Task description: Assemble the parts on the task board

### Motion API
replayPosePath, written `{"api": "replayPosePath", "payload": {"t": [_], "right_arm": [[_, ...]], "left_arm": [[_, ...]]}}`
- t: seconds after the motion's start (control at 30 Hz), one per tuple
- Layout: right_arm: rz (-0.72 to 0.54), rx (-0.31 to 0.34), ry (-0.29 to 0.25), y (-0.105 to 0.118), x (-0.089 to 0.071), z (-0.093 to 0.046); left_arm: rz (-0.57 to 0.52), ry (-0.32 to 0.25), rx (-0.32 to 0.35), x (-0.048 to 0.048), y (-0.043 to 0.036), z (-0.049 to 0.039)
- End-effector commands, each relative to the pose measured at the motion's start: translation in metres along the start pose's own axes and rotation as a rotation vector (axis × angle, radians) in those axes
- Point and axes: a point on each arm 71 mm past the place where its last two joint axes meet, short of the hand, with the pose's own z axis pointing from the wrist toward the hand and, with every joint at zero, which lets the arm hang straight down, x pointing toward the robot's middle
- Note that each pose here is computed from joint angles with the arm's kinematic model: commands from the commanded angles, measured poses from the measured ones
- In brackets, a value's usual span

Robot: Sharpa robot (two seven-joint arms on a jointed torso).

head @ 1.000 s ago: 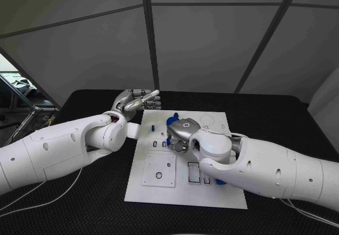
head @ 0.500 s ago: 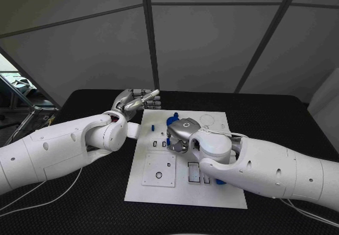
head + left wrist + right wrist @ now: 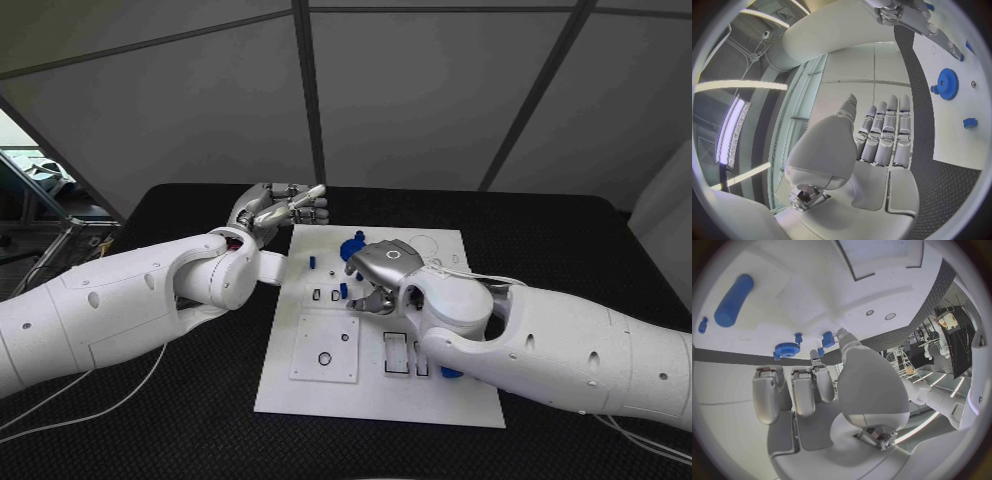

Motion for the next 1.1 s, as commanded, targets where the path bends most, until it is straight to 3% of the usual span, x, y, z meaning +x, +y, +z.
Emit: {"api": "replayPosePath", "payload": {"t": [0.03,0.2,0.23,0.33,0.47,0.67,0.9,1.1], "right_arm": [[0.09,-0.079,-0.11,-0.001,-0.01,-0.008],[0.259,-0.15,-0.116,-0.029,-0.02,-0.029],[0.34,-0.153,-0.103,-0.042,-0.024,-0.035],[0.476,-0.132,-0.081,-0.064,-0.03,-0.045],[0.659,-0.081,-0.064,-0.096,-0.041,-0.057],[0.813,-0.01,-0.102,-0.132,-0.049,-0.066],[0.846,0.028,-0.151,-0.151,-0.053,-0.067],[0.84,0.04,-0.169,-0.154,-0.055,-0.066]], "left_arm": [[0.065,0.037,-0.012,0.0014,-0.0002,-0.0001],[0.183,0.091,-0.083,-0.0007,0.0042,-0.0031],[0.24,0.12,-0.132,-0.0008,0.0071,-0.0049],[0.353,0.165,-0.203,-0.0008,0.0098,-0.007],[0.521,0.268,-0.34,0.004,0.0123,-0.0083],[0.755,0.377,-0.524,0.0153,0.0106,-0.0033],[0.95,0.368,-0.608,0.0273,0.0111,0.0084],[1.056,0.346,-0.651,0.0453,0.0209,0.0174]]}}
